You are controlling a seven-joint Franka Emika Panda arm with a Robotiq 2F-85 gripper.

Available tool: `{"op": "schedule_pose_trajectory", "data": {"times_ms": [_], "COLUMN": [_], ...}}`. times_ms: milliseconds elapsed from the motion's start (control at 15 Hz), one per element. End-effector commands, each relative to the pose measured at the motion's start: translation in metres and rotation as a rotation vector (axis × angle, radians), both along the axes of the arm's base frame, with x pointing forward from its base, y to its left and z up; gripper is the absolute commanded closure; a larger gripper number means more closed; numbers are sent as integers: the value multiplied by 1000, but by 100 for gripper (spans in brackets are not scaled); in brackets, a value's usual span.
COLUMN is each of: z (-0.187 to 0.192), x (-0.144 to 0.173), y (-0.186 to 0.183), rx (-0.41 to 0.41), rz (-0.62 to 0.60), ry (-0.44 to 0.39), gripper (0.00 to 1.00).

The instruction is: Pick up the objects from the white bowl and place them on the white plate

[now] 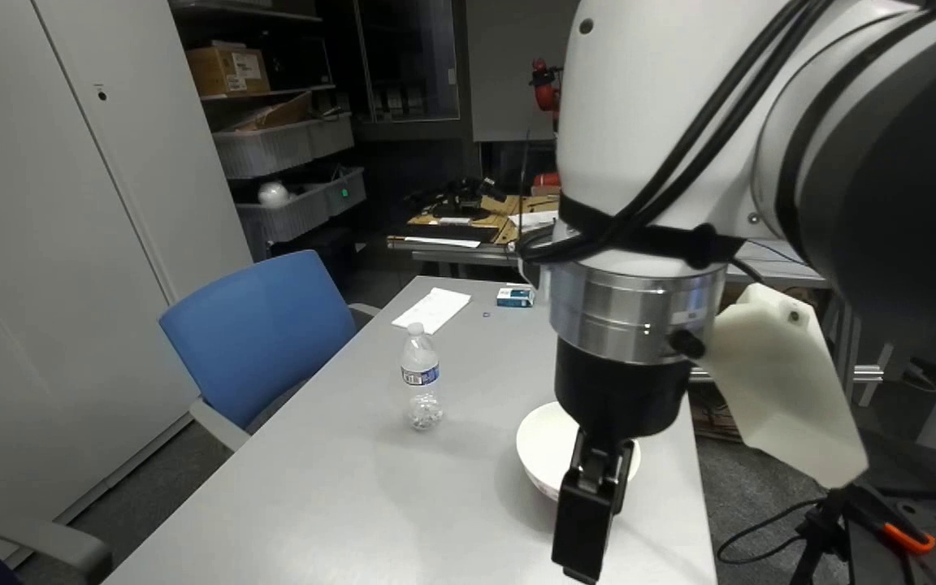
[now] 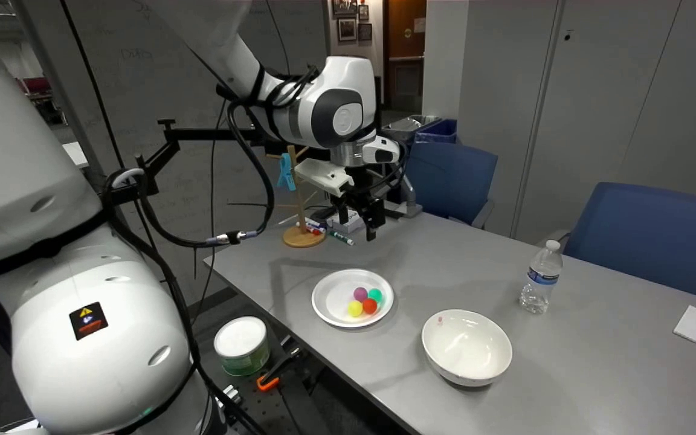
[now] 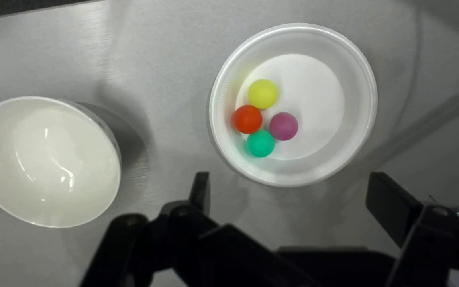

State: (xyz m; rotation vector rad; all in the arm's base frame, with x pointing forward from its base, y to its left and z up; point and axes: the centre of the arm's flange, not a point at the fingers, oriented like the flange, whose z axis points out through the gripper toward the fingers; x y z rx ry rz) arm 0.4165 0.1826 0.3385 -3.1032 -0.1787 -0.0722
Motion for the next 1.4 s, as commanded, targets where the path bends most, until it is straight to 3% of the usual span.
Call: {"op": "schedule_pose_trajectory", "data": {"times_ms": [0, 67, 1333], "z": [9, 4, 5], "x": [-20, -4, -10], "y": [1, 0, -1], "rx": [11, 5, 5], "rz": [-30, -9, -17], "ry": [-66, -26, -40], "gripper": [0, 0, 0]}}
